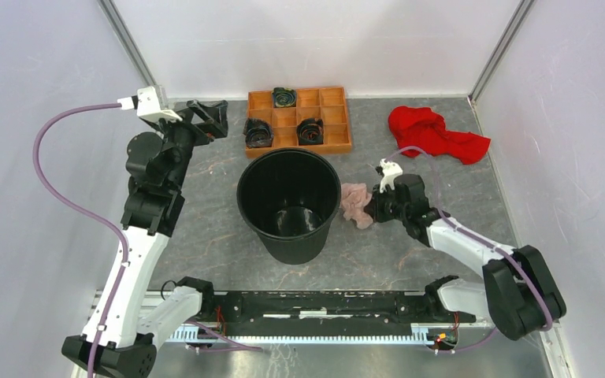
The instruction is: Put the trash bags into the trash bin
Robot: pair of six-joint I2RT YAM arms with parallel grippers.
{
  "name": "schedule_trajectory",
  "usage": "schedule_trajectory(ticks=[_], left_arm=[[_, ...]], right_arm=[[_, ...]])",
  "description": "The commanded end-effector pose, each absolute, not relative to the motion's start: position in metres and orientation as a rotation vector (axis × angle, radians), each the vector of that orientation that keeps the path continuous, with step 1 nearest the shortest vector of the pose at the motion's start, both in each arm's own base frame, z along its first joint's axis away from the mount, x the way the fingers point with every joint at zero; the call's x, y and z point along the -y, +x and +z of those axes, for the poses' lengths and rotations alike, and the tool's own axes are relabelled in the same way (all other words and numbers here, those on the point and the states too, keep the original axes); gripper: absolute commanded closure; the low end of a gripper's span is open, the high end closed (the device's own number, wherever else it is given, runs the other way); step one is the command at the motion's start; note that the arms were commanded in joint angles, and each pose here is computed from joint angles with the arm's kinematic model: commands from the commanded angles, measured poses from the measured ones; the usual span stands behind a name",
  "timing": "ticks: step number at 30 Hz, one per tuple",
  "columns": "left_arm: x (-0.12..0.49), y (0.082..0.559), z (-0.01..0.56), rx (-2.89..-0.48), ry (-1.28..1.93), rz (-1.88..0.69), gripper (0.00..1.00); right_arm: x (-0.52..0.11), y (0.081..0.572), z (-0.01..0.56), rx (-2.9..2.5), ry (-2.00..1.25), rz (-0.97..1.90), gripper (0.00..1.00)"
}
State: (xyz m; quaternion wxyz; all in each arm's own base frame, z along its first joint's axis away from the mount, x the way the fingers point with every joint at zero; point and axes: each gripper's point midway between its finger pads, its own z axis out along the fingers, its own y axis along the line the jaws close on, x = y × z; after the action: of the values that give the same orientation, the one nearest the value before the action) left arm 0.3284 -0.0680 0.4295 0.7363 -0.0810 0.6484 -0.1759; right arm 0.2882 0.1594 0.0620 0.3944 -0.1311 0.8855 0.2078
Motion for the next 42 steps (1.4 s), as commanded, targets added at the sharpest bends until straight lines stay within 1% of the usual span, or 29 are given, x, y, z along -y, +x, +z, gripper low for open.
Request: schedule_trajectory(ticks=[1, 6, 11, 15, 21, 24, 26, 30, 33, 36, 38, 42], left_arm=[[0.086, 0.325, 0.449, -1.384, -0.127, -0.486, 0.00], [0.114, 0.306, 0.455, -1.476, -0.053, -0.657, 0.00], [0.146, 0.263, 0.471, -1.542, 0.109, -0.856, 0.00], [0.165, 0.236, 0.485, -1.545, 0.184, -1.025, 0.00], [0.180, 0.233, 0.484, -1.575, 0.196, -1.130, 0.00], [0.205, 0.229, 0.480, -1.597, 0.233, -1.213, 0.00], [0.236, 0.222, 0.477, -1.615, 0.283, -1.256, 0.00], [0.294, 0.215, 0.459, -1.662, 0.392, -1.251, 0.00], [0.317, 0.220, 0.445, -1.684, 0.418, -1.195, 0.00], [0.333, 0.230, 0.426, -1.714, 0.439, -1.142, 0.00], [0.344, 0.236, 0.411, -1.747, 0.459, -1.111, 0.00], [0.365, 0.239, 0.385, -1.797, 0.526, -1.089, 0.00]], right_arm=[[-0.187, 0.260, 0.065, -2.225, -0.291, 0.683, 0.98], [-0.228, 0.238, 0.082, -2.142, -0.268, 0.895, 0.99], [-0.259, 0.228, 0.094, -2.092, -0.252, 1.013, 0.99], [-0.295, 0.220, 0.105, -2.060, -0.265, 1.134, 0.99], [-0.355, 0.211, 0.119, -2.040, -0.346, 1.263, 0.99], [-0.370, 0.211, 0.120, -2.043, -0.376, 1.295, 0.99], [-0.364, 0.215, 0.115, -2.054, -0.394, 1.240, 0.99], [-0.320, 0.226, 0.105, -2.072, -0.428, 1.062, 1.00], [-0.268, 0.225, 0.087, -2.111, -0.458, 0.934, 1.00], [-0.221, 0.222, 0.085, -2.085, -0.470, 0.859, 1.00], [-0.200, 0.222, 0.091, -2.034, -0.493, 0.777, 1.00], [-0.179, 0.225, 0.126, -1.857, -0.497, 0.669, 1.00]])
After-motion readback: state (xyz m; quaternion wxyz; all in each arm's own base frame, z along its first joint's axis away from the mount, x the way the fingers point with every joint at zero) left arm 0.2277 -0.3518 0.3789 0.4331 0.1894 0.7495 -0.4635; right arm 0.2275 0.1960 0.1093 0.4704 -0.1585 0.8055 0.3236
